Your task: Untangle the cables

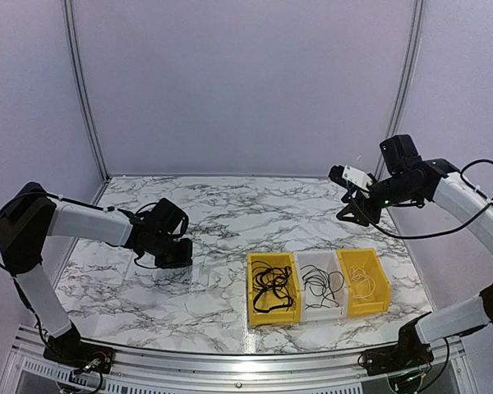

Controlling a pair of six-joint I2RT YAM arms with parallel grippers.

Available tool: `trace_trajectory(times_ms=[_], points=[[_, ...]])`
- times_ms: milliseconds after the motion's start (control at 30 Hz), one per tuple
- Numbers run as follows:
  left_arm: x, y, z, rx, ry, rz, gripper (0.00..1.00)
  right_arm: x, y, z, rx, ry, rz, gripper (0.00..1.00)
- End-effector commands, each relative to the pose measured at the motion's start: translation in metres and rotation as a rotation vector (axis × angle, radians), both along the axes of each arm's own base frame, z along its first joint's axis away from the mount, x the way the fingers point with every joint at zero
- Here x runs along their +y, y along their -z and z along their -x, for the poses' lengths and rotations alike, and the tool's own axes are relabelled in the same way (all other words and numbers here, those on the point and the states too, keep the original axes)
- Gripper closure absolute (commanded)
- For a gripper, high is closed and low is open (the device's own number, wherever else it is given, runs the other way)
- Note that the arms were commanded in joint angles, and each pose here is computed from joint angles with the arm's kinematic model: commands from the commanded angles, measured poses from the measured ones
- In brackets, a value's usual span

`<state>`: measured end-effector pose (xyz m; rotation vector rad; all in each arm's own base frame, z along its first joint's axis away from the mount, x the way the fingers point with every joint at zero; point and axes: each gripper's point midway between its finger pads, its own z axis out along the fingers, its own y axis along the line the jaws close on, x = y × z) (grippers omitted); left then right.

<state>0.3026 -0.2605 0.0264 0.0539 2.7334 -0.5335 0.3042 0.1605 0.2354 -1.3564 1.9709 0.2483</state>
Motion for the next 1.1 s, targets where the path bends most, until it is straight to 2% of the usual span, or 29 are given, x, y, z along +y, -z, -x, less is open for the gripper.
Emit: trace_trajectory(times_ms=[0,133,300,567,767,933,1067], points=[[0.005,-0.048,-0.021,-0.152,0.001,-0.044,1.00,0.010,-0.018,0.008,-0.019,-0.039,-0.045,0.45],[0.000,-0.111,-0.037,-0.322,0.039,-0.004,1.00,0.022,-0.027,0.006,-0.020,-0.071,-0.077,0.46],[-0.020,-0.188,-0.044,-0.477,0.109,0.112,1.00,0.050,-0.047,0.005,-0.019,-0.137,-0.155,0.46],[-0.075,-0.288,-0.034,-0.621,0.292,0.349,1.00,0.108,-0.120,-0.011,-0.063,-0.252,-0.333,0.44],[-0.109,-0.329,-0.024,-0.665,0.375,0.447,1.00,0.157,-0.133,-0.015,-0.074,-0.350,-0.357,0.41],[-0.132,-0.343,-0.015,-0.660,0.431,0.501,1.00,0.186,-0.129,0.002,-0.082,-0.425,-0.343,0.41],[-0.146,-0.346,-0.010,-0.652,0.459,0.524,1.00,0.196,-0.133,-0.001,-0.086,-0.402,-0.355,0.40]])
